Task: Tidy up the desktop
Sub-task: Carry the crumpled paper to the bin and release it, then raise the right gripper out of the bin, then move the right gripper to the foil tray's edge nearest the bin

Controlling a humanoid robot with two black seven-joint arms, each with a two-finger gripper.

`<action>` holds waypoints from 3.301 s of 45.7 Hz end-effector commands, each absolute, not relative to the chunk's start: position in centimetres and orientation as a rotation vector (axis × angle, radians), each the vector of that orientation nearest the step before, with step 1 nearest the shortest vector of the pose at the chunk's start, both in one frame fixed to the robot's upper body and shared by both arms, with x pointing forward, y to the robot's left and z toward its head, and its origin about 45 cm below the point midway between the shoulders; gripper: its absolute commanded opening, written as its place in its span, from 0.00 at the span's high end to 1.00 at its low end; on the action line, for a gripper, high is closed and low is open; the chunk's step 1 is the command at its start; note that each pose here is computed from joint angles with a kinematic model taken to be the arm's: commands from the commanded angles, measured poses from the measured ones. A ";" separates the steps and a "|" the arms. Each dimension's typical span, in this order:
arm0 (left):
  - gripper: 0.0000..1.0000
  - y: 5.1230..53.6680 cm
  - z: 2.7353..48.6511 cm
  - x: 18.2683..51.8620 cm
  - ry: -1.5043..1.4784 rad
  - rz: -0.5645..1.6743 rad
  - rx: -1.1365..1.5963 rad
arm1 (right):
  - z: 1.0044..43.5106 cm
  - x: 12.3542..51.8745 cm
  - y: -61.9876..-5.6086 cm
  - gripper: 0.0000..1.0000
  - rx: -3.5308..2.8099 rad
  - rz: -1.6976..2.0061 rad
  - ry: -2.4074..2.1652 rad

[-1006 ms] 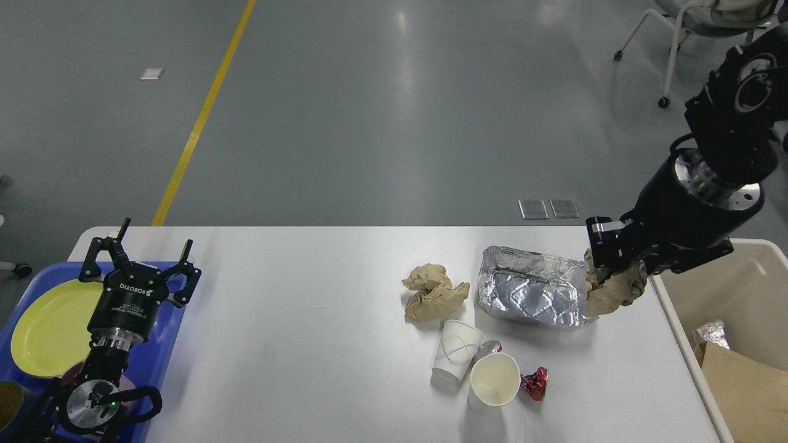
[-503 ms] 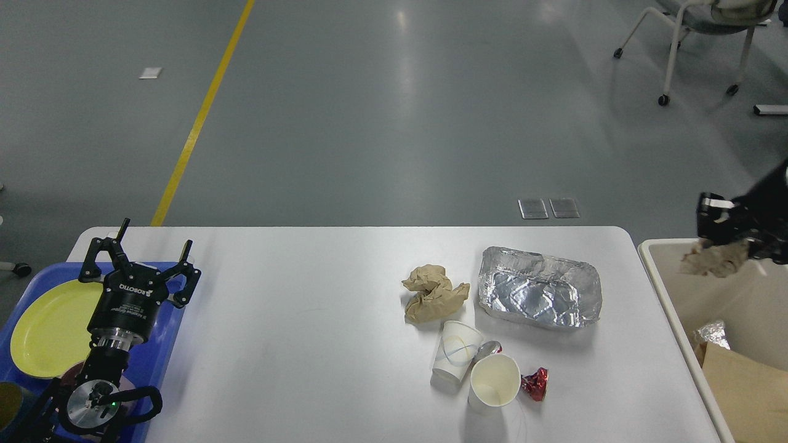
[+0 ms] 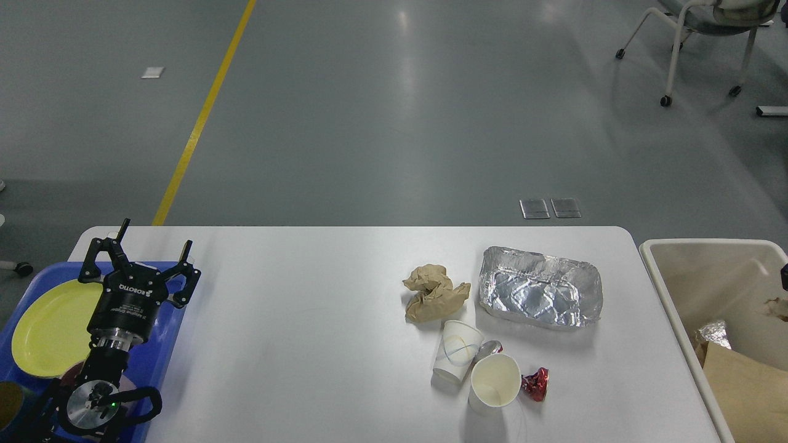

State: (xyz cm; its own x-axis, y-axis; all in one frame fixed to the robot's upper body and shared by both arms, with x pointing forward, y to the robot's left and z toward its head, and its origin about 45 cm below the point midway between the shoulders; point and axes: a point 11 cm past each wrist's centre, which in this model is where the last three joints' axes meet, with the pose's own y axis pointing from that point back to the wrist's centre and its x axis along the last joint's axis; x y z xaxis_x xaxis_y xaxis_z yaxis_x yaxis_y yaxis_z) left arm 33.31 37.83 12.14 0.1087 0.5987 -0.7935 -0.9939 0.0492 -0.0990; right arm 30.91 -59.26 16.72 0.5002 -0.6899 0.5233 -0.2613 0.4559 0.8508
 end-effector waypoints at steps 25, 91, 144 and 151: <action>0.04 37.8 12.1 33.3 0.659 1.357 -0.766 | 2.4 23.4 -55.9 1.00 0.861 -0.128 -1.123; 0.04 37.8 12.2 33.4 0.658 1.356 -0.767 | 19.5 38.4 -48.9 0.00 1.148 -0.056 -0.802; 0.04 37.8 12.2 33.4 0.659 1.356 -0.765 | 38.9 31.2 -22.7 0.00 1.455 0.138 -0.083; 0.04 37.8 12.2 33.4 0.659 1.356 -0.765 | 37.6 32.5 -23.8 0.00 1.457 0.141 -0.149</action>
